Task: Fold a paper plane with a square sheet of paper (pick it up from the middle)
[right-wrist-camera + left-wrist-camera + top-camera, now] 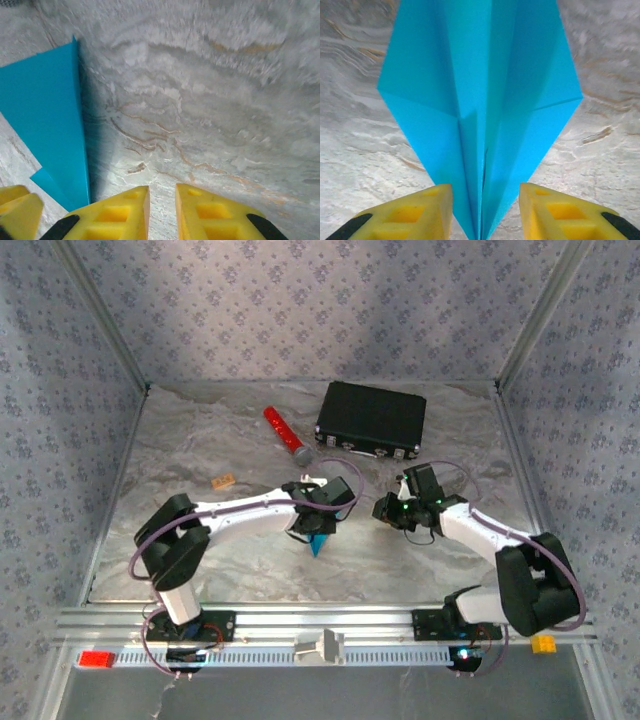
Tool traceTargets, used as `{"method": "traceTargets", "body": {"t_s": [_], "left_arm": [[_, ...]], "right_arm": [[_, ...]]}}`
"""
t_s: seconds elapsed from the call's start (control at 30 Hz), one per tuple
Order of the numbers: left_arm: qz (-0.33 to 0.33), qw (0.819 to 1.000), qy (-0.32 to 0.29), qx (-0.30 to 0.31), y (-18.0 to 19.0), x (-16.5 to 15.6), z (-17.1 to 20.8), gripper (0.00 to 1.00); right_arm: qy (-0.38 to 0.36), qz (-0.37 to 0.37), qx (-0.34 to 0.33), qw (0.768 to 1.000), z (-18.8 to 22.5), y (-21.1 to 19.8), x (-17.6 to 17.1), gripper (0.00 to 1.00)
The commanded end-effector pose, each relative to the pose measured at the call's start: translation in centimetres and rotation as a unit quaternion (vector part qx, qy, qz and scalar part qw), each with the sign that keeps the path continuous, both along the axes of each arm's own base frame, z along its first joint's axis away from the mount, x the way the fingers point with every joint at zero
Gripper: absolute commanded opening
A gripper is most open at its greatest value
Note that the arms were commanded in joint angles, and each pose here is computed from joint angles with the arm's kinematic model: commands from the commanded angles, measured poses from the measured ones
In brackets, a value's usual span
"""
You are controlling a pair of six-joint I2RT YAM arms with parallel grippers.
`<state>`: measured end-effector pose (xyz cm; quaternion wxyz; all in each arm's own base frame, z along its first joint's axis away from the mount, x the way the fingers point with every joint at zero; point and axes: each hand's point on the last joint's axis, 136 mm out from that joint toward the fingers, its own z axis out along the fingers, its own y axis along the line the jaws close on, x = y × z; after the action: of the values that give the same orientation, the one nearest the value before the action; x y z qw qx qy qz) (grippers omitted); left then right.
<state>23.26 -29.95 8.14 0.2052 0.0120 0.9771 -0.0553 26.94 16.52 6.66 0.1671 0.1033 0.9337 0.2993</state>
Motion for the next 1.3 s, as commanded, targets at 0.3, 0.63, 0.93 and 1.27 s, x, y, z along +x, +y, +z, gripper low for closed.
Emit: {"method": "traceTargets", "body": {"t_s": [0.3,0.63,0.93,1.27], "left_arm": [[0.073,0.965,-0.247,0.057,15.9,6.4,8.5,0.78],[0.198,0.918,-0.293,0.182,32.3,9.3,6.7,0.99],[0.178,0.909,-0.336,0.171,33.8,13.0,3.3,1.0],[0.131,0.901,-0.405,0.081,33.1,15.5,1.4,1.0]], "right_arm": [[-0.271,-0.162,-0.351,0.882,9.4,-13.9,5.4,0.68],[-0.3,-0.121,-0.429,0.843,3.7,-17.9,10.4,0.9],[-0.388,-0.08,-0.332,0.856,2.4,-17.6,11.6,0.88],[-0.362,-0.095,-0.337,0.864,1.6,-18.5,12.1,0.99]]}}
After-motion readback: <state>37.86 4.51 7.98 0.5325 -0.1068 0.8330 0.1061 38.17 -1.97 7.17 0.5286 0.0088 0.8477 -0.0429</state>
